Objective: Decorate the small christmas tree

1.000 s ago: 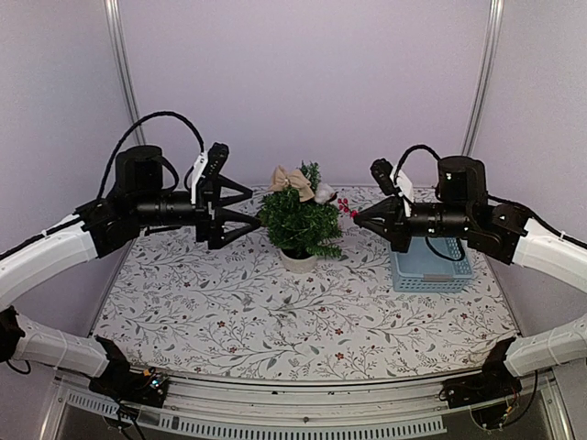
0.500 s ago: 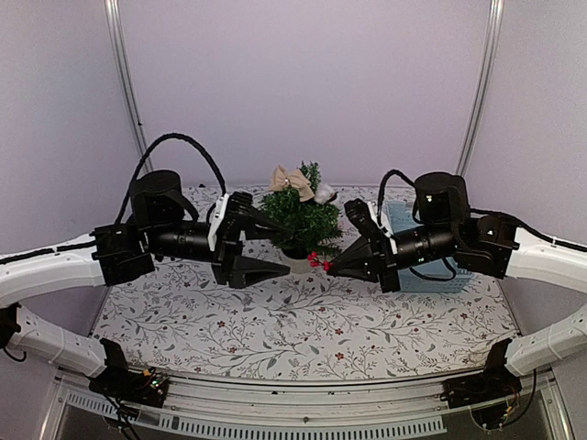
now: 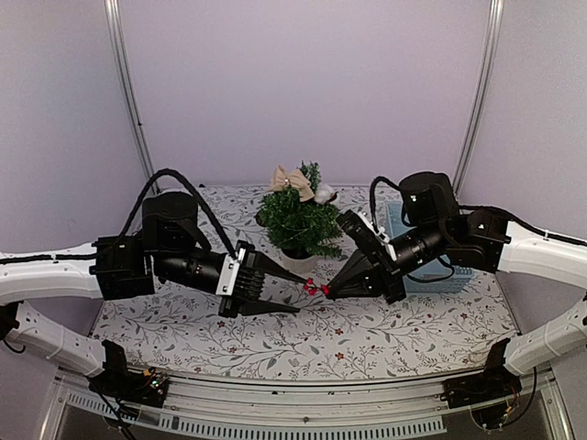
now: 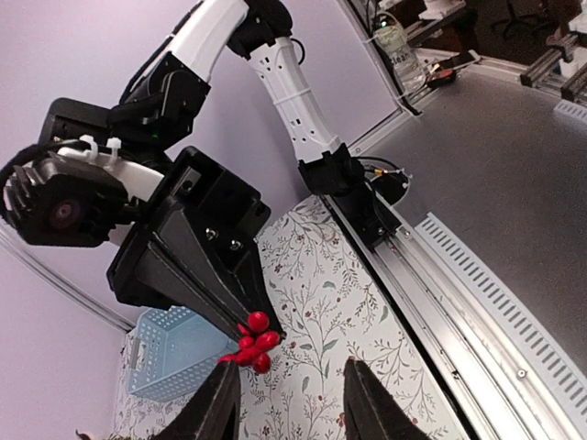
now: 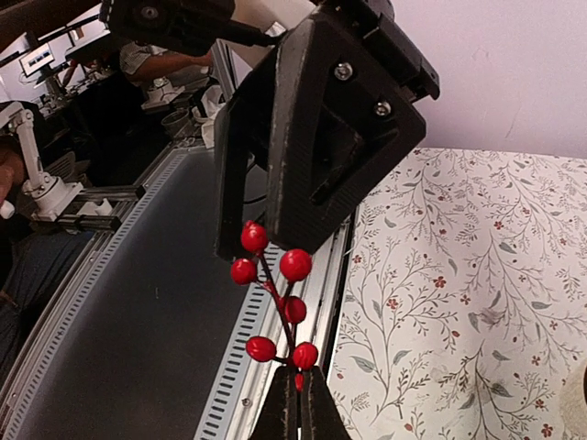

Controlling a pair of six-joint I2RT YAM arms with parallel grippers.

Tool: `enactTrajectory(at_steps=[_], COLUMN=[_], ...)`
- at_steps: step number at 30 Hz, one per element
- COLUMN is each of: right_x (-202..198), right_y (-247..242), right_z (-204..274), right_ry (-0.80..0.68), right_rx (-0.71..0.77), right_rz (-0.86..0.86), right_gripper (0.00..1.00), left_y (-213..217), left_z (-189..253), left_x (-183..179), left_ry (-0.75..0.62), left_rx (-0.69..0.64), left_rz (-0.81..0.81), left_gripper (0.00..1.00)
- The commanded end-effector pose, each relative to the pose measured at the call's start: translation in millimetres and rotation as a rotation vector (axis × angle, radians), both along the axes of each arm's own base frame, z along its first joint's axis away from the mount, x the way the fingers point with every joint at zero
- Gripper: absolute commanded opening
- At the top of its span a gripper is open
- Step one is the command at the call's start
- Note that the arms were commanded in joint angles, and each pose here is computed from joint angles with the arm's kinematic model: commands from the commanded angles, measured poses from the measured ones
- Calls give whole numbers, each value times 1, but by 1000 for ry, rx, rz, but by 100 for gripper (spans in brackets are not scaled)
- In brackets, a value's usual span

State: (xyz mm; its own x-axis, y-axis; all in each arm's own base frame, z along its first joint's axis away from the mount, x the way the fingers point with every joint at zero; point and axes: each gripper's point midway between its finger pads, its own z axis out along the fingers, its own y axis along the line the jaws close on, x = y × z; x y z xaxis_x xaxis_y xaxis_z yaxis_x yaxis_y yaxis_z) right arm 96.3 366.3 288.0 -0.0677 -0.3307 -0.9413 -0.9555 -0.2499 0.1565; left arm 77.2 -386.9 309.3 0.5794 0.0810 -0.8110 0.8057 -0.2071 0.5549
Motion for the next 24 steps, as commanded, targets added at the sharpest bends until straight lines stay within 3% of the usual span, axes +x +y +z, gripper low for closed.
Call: enactTrajectory(at_steps=[1, 16, 24], right_x=[-19, -32, -33], right_y=[1, 7, 8], right_z=[5, -18, -20], right_ry=[67, 101, 119], right_rx=[-26, -103, -108], right_rz=[87, 134, 145], right_gripper=[0, 0, 0], left_y=[-1, 1, -5], left_z=[-3, -12, -10], left_x=[-3, -10, -26], left_ry=[-110, -168, -179], left_rx=[36, 77, 95], left_rz=[-9, -27, -76], left_gripper=[39, 39, 32])
